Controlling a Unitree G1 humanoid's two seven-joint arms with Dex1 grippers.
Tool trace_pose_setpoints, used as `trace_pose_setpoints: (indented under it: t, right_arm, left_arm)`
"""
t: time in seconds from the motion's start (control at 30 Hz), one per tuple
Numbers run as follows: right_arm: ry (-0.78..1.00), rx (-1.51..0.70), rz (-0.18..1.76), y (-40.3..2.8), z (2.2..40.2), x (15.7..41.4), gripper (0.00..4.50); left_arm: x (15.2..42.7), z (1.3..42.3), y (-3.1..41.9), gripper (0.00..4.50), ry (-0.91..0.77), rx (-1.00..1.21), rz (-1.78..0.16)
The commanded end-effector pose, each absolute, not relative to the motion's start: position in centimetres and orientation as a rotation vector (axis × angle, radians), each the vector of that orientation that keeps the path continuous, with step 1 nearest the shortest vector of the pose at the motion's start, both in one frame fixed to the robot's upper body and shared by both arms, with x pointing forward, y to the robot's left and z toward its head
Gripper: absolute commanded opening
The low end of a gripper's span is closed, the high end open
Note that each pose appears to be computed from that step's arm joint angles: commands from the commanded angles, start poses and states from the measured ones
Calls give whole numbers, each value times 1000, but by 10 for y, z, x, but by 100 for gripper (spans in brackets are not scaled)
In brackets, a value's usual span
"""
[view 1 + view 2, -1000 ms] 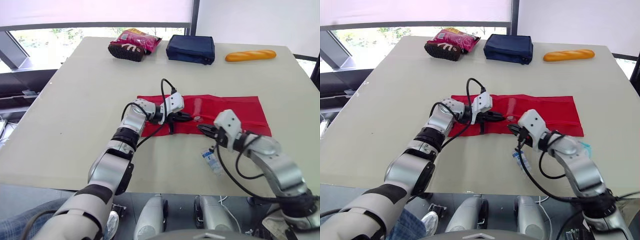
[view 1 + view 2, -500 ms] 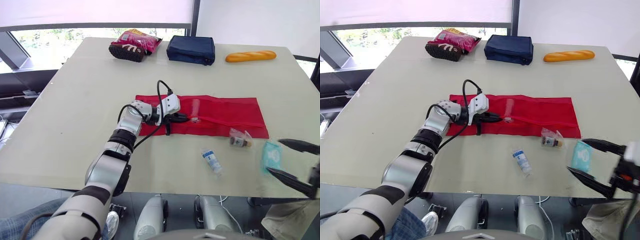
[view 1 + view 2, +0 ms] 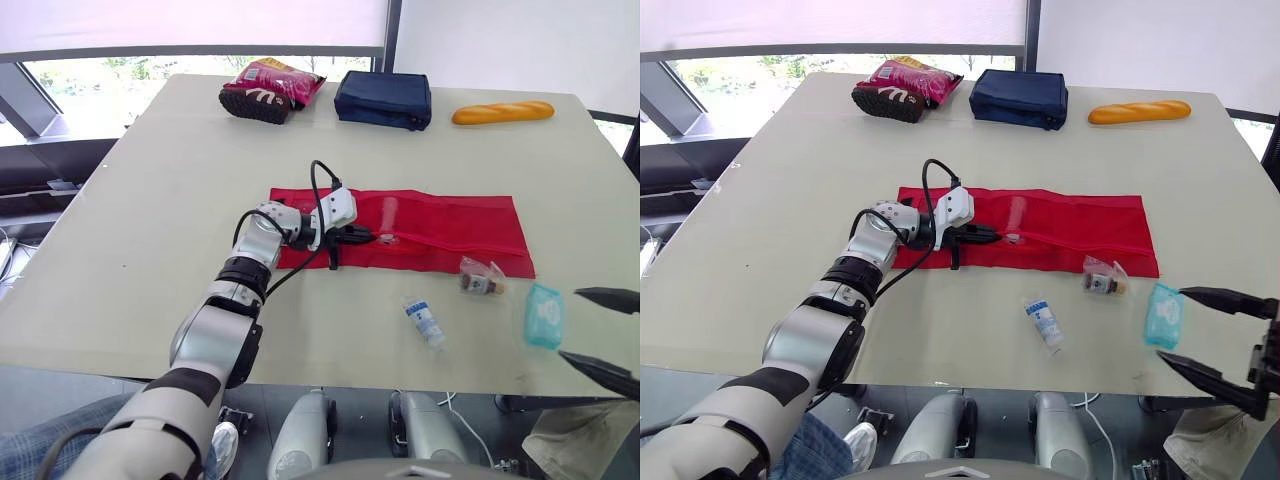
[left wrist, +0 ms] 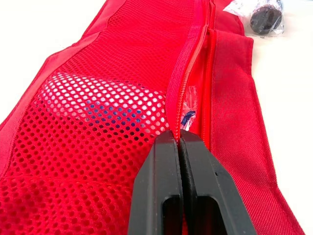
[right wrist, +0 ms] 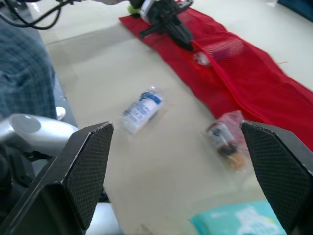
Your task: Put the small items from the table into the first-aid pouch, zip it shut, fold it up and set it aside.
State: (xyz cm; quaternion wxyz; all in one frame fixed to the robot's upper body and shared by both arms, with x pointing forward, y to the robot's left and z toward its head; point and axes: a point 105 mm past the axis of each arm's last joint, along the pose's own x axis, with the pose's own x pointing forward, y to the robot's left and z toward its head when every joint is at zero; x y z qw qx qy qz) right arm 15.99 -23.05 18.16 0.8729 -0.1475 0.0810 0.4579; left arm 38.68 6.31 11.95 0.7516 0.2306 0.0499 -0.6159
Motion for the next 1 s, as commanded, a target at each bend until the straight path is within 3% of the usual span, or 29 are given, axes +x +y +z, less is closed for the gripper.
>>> trace_pose_setpoints:
  t: [0.03, 0.27, 0.63, 0.73, 0.77, 0.9, 0.97, 1.0]
  right_arm:
    - [149, -370, 934, -211, 169, 166, 442]
    - [145, -309, 914, -145, 119, 178, 442]
    - [249, -323, 803, -128, 87, 200, 442]
    - [279, -351, 798, -129, 82, 201, 314]
    - [291, -354, 798, -130, 81, 200, 247]
    - [307, -346, 792, -133, 81, 197, 112]
    - [294, -318, 781, -133, 87, 198, 20]
    - [281, -293, 771, -131, 91, 200, 9]
  left_arm:
    - [390, 135, 60, 0, 49, 522, -1341]
    - [390, 138, 55, 0, 31, 523, -1350]
    - [389, 140, 48, 0, 24, 528, -1367]
    - [389, 140, 47, 0, 21, 530, -1371]
    - [389, 140, 47, 0, 21, 530, -1371]
    - [388, 140, 46, 0, 18, 529, -1373]
    - [388, 140, 46, 0, 16, 529, -1374]
    - [388, 140, 45, 0, 15, 528, -1374]
